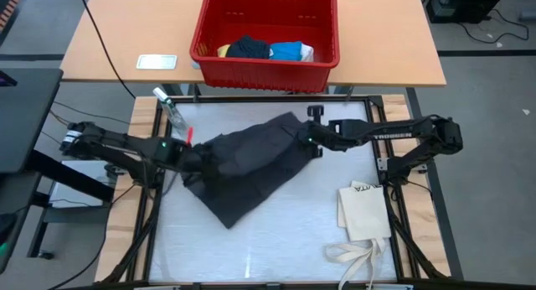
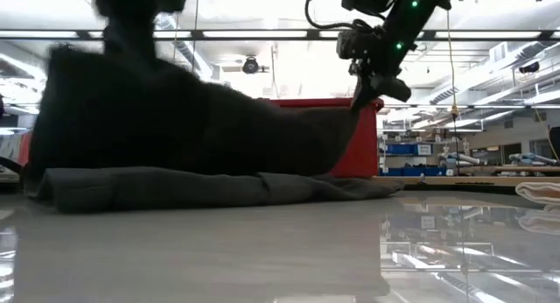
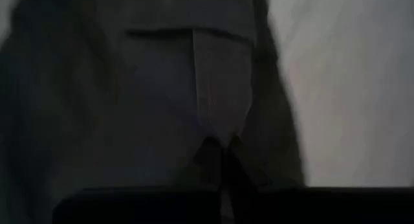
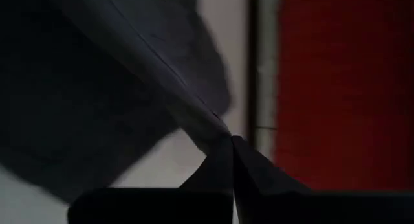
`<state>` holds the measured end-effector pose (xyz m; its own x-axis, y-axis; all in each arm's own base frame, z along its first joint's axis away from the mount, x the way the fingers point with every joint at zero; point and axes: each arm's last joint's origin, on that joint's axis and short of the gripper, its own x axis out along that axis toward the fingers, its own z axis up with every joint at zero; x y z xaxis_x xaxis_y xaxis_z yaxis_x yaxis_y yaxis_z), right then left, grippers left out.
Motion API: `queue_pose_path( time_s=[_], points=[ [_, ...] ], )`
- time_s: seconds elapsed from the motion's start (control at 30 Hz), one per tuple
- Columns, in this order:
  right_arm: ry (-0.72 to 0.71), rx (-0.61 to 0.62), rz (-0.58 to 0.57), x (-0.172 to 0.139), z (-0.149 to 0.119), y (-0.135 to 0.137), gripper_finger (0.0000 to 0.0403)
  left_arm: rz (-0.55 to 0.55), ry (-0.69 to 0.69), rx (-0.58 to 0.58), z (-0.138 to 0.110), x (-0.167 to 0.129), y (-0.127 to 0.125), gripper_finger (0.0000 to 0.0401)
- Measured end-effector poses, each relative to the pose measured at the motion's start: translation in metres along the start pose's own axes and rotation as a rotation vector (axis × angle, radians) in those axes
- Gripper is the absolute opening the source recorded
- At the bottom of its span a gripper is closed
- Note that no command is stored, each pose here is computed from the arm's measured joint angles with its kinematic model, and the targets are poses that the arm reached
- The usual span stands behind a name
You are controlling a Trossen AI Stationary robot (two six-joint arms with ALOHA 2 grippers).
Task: Fold laundry
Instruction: Fold the dark blue shorts
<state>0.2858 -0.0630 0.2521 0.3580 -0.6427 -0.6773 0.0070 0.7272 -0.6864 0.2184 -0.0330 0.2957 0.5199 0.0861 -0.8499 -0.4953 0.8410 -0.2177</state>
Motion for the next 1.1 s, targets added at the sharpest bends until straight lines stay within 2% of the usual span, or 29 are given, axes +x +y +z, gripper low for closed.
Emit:
queue_pose_path(
  time_s=[0.1, 0.23, 0.33, 0.43, 0.53, 0.63, 0.73, 0.83, 0.97, 1.1],
  points=[
    [0.056, -0.017, -0.024, 0.005, -0.007, -0.008, 0.0001, -0.047, -0.115, -0.079, 0.016, -0.006, -0.005, 0.0009],
    [0.167, 0.017, 0.015, 0.017, -0.024, -0.010, 0.0000, -0.093, -0.172, -0.091, 0.027, 0.016, -0.018, 0.0009],
    [0.209, 0.052, 0.102, 0.027, -0.039, -0.003, 0.0000, -0.074, -0.108, -0.063, 0.025, 0.043, -0.029, 0.0009],
    [0.201, 0.069, 0.191, 0.037, -0.049, 0.009, 0.0000, -0.047, 0.020, -0.020, 0.016, 0.073, -0.038, 0.0009],
    [0.200, 0.099, 0.201, 0.044, -0.056, 0.016, 0.0003, -0.062, 0.123, 0.013, 0.006, 0.100, -0.050, 0.0020],
    [0.210, 0.202, 0.197, 0.047, -0.059, 0.015, 0.0019, -0.097, 0.185, -0.009, 0.001, 0.117, -0.056, 0.0041],
    [0.154, 0.357, 0.296, 0.043, -0.052, 0.012, 0.0039, -0.131, 0.204, -0.051, 0.006, 0.115, -0.052, 0.0070],
    [0.014, 0.479, 0.436, 0.041, -0.039, 0.013, 0.0046, -0.154, 0.177, -0.070, 0.013, 0.103, -0.050, 0.0099],
    [-0.086, 0.516, 0.496, 0.052, -0.025, 0.026, 0.0038, -0.205, 0.107, -0.081, 0.022, 0.079, -0.050, 0.0130],
    [-0.049, 0.553, 0.524, 0.075, -0.022, 0.040, 0.0014, -0.164, 0.048, -0.112, 0.028, 0.063, -0.039, 0.0148]
  ],
)
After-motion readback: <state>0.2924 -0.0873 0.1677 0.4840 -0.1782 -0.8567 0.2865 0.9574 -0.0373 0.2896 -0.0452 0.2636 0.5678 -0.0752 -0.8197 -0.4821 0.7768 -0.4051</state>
